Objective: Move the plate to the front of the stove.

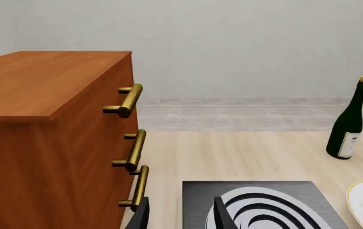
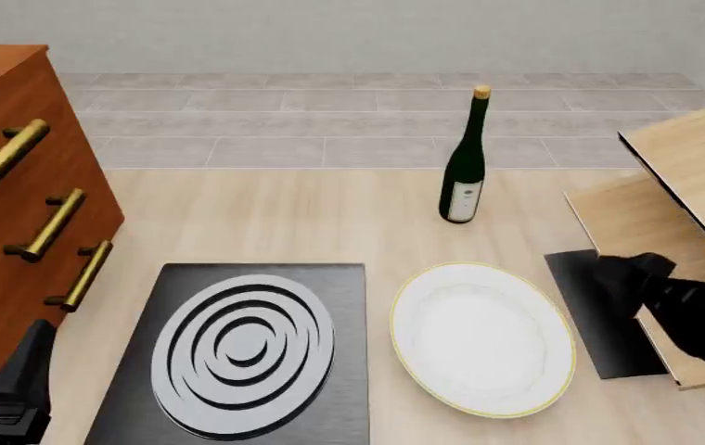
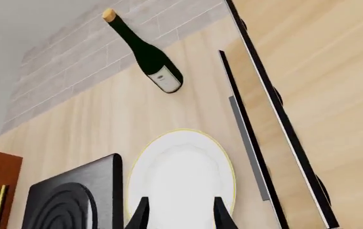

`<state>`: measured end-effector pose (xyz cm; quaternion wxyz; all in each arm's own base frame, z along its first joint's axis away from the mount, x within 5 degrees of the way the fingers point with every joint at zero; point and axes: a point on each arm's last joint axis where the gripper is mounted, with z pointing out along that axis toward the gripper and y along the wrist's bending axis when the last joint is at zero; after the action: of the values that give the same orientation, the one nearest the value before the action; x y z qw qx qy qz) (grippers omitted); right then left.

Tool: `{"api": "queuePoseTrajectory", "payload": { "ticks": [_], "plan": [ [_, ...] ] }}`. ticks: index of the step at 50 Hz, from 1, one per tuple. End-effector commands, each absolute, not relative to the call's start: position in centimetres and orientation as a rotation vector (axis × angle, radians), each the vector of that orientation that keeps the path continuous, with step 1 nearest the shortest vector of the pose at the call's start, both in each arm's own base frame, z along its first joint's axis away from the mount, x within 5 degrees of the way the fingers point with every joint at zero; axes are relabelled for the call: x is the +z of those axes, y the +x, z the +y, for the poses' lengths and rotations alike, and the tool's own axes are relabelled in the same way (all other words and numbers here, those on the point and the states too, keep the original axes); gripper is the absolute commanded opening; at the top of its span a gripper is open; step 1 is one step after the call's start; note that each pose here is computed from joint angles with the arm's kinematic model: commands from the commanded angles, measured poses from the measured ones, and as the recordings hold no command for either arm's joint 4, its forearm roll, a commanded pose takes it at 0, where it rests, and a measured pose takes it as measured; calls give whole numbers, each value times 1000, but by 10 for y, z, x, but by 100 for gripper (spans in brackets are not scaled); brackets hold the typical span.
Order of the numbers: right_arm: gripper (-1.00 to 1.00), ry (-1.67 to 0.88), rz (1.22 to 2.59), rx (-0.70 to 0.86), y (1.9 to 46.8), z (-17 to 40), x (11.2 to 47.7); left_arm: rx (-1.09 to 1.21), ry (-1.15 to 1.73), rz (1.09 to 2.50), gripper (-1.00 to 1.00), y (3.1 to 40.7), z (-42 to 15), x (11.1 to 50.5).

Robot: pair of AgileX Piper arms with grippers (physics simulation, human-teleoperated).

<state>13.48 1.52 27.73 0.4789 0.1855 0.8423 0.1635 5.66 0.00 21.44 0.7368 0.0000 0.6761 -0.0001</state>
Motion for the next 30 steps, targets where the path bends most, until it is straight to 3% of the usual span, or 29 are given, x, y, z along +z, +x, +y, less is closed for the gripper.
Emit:
{"api": "queuePoseTrajectory", "payload": {
  "ticks": [1,30],
  "plan": [
    [100,537,2137,374,142,12,240,0,0,1485,100,57,0,214],
    [100,606,2271,379,145,17,169,0,0,1485,100,57,0,214]
  ]
}}
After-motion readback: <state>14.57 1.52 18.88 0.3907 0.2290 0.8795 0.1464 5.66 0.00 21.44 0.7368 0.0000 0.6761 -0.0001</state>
